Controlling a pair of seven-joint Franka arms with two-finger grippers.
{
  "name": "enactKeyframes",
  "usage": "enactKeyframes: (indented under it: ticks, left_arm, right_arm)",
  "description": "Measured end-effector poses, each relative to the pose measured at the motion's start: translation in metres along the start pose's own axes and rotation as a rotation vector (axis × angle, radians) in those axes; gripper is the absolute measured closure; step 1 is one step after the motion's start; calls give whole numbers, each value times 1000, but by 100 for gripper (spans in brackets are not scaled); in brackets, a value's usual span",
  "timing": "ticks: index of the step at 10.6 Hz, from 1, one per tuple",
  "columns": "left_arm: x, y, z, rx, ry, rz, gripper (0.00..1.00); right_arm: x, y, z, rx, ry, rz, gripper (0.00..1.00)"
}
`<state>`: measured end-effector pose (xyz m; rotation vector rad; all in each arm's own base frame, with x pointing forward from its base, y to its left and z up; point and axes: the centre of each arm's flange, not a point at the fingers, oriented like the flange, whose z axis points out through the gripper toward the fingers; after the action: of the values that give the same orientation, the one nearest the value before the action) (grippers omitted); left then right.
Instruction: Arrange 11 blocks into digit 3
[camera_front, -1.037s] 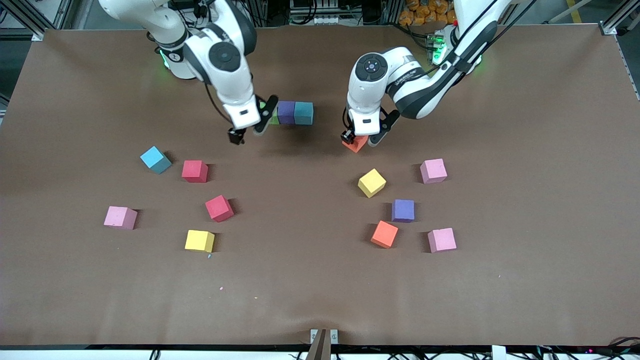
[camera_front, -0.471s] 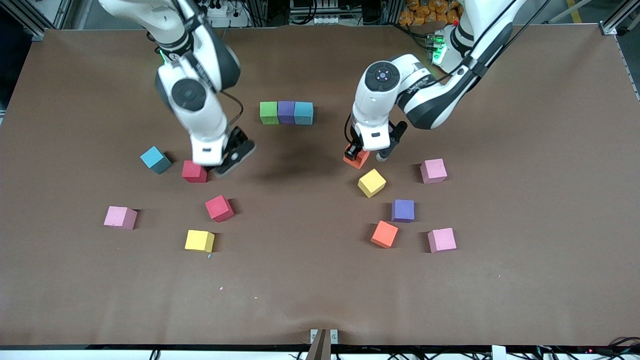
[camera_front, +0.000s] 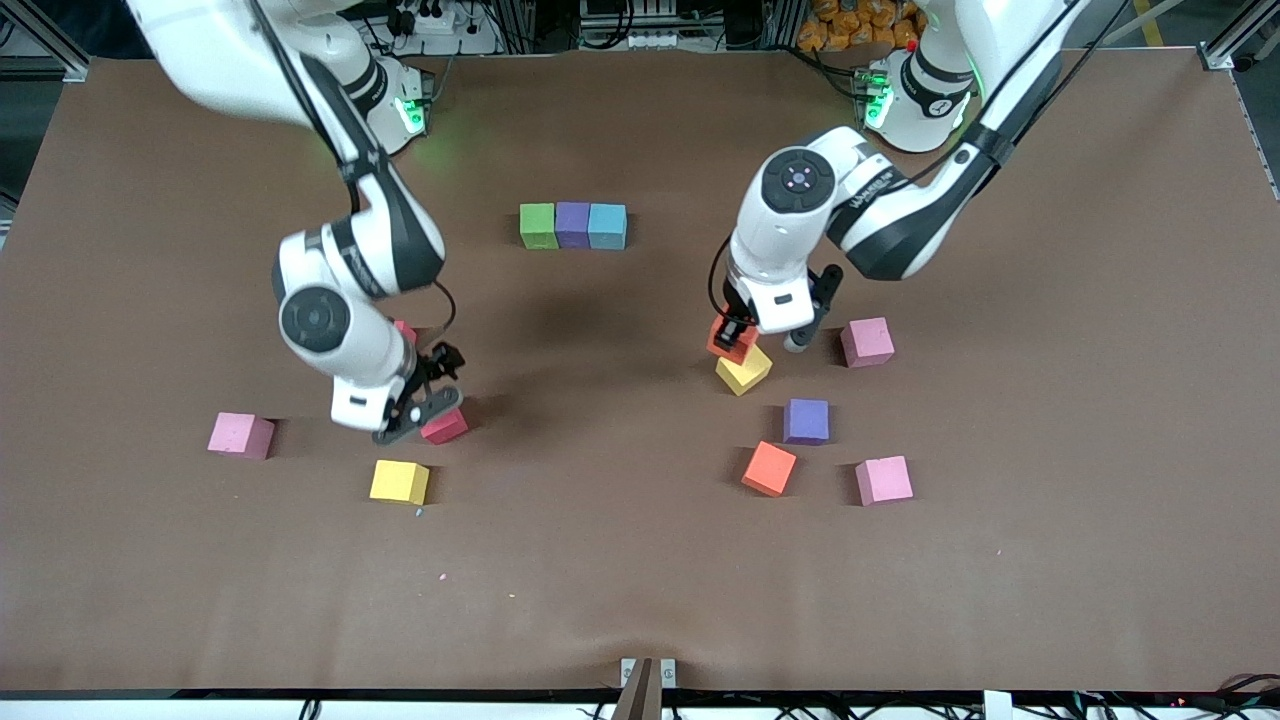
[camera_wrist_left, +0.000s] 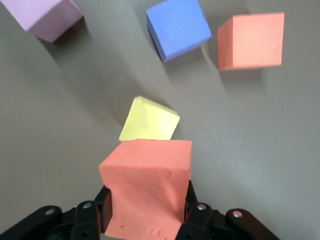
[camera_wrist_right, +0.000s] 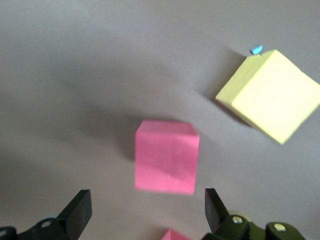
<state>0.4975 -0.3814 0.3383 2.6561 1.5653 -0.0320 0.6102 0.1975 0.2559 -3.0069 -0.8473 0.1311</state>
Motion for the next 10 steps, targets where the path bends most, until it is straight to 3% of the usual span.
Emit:
enactKeyframes:
  ticks: [5,10]
  left_arm:
    - [13,2,-14,112,-22,-64,43]
    - [19,15,-46,144,-97,-112,43]
  right_arm:
    - [25,1,38,2,19,-42,0]
    - [27,4,33,1,20,-54,0]
